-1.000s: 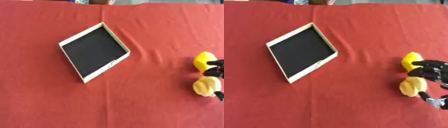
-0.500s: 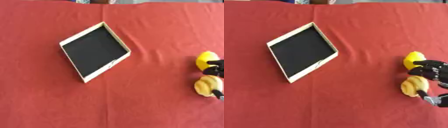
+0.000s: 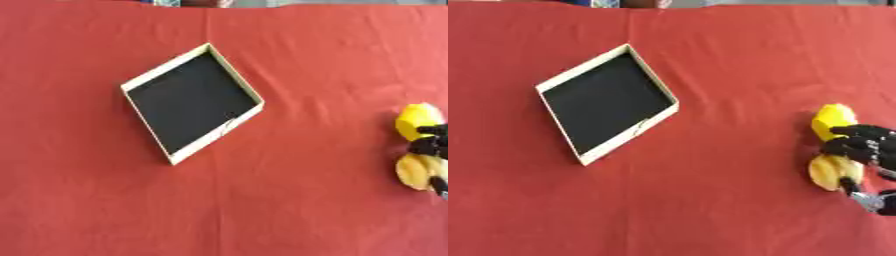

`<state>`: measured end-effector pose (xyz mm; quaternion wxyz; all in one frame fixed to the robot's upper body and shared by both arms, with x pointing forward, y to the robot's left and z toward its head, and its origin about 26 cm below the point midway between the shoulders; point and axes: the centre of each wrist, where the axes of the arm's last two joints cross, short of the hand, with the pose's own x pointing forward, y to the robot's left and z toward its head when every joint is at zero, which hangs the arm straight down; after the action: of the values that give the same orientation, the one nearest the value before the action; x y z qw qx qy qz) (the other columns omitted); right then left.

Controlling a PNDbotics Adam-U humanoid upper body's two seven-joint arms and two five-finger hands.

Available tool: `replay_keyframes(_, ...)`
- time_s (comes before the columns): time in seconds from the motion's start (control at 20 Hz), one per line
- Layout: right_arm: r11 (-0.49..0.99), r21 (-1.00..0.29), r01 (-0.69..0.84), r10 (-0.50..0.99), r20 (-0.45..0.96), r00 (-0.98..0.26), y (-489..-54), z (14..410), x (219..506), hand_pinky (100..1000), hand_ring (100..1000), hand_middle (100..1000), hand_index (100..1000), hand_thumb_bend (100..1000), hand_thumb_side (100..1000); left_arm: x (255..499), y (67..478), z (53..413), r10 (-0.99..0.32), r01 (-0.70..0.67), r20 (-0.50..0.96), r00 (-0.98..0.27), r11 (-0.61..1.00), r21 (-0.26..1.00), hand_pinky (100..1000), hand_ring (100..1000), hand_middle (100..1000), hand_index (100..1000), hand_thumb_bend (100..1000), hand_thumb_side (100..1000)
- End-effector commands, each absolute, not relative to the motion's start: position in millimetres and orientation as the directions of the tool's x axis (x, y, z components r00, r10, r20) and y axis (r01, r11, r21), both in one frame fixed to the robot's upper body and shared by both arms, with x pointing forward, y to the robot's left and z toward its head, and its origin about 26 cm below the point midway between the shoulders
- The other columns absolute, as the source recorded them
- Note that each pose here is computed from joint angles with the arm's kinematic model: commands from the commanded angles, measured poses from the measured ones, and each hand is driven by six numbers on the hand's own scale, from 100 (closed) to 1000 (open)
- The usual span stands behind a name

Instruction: Pick up objects on the table and place them in the box.

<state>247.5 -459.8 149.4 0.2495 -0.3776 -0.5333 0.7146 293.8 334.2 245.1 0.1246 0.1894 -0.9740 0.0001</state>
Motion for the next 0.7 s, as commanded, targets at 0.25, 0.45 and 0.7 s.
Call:
replay_keyframes(0.25, -0.348, -0.936, 0.046, 0.73, -0.302, -0.613, -457.6, 159.1, 250.9, 952, 1000, 804, 902, 245, 268, 291.6, 332.2, 254.4, -0.361, -0.358, 0.209, -0.909, 0.932, 0.051, 818, 842, 769, 881, 100, 668)
replay_keyframes(0.45, -0.345, -0.934, 0.098, 0.703, -0.326, -0.632, -448.7, 165.6, 257.2, 933, 960, 716, 762, 214, 272, 291.9, 331.5, 254.2, -0.357, -0.355, 0.209, -0.91, 0.934, 0.046, 818, 842, 767, 881, 100, 675)
replay_keyframes(0.7, -0.224, -0.945, 0.237, 0.695, -0.325, -0.641, -438.7, 171.0, 262.4, 888, 864, 577, 595, 100, 150, 292.1, 330.8, 253.4, -0.352, -0.351, 0.214, -0.911, 0.935, 0.044, 818, 842, 766, 881, 100, 687)
